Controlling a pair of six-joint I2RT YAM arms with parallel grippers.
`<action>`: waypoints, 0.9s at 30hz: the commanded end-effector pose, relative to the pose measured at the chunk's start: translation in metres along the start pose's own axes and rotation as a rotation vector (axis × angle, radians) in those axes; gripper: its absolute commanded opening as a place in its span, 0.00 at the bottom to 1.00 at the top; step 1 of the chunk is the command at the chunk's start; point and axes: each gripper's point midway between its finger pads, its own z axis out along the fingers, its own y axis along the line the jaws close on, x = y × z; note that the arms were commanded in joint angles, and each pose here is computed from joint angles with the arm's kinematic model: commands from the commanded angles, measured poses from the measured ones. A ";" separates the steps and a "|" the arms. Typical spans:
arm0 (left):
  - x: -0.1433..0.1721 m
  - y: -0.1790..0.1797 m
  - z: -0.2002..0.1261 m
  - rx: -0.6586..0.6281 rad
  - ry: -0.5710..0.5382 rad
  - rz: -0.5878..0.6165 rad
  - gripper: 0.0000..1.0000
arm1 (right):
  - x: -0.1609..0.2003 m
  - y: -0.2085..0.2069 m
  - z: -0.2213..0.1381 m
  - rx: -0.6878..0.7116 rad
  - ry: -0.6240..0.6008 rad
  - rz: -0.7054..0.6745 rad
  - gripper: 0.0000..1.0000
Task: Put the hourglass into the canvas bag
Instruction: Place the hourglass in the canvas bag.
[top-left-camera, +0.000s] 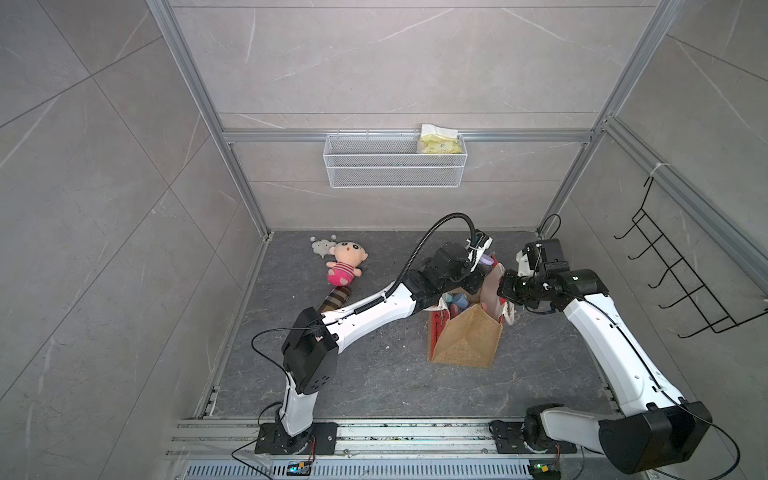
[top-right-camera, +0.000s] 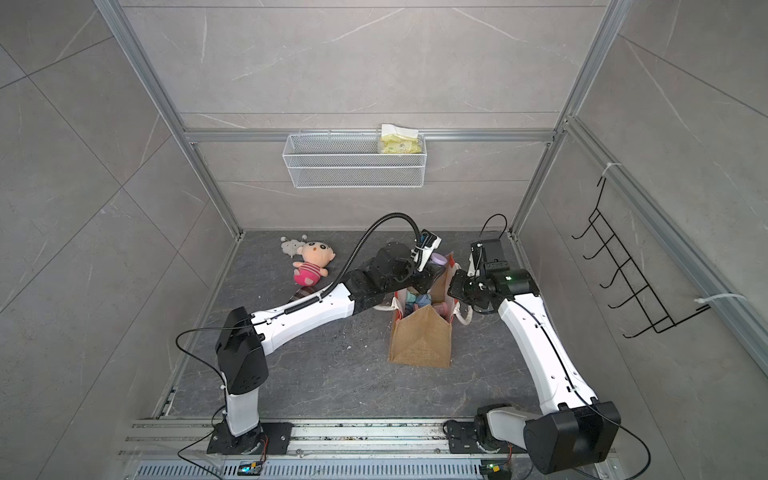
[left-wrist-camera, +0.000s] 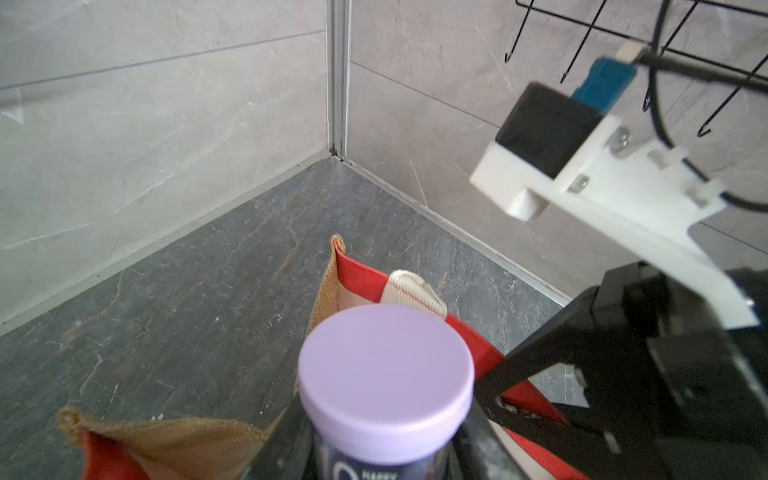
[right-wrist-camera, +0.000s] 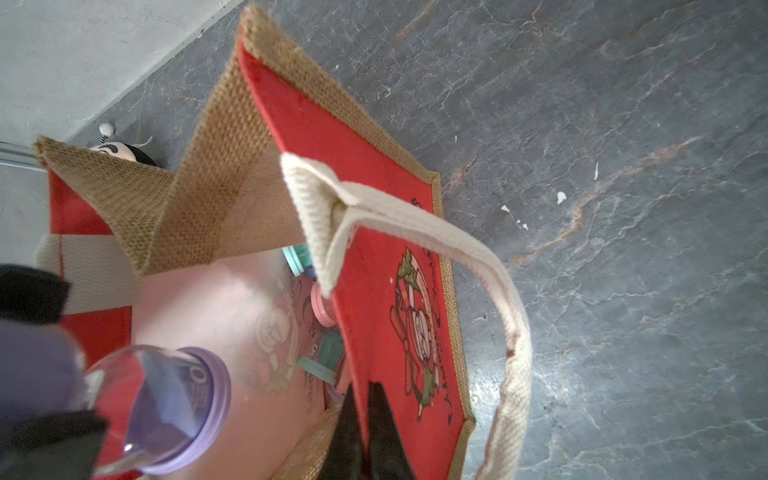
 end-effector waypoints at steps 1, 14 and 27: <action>0.004 -0.009 0.002 0.058 0.004 0.045 0.00 | -0.005 -0.003 -0.007 0.002 -0.030 -0.006 0.00; 0.128 0.020 0.048 -0.039 0.471 0.090 0.00 | -0.011 0.004 -0.025 -0.040 -0.071 -0.007 0.00; 0.124 0.028 0.054 -0.098 0.478 0.061 0.71 | -0.008 0.006 -0.021 -0.055 -0.059 -0.001 0.00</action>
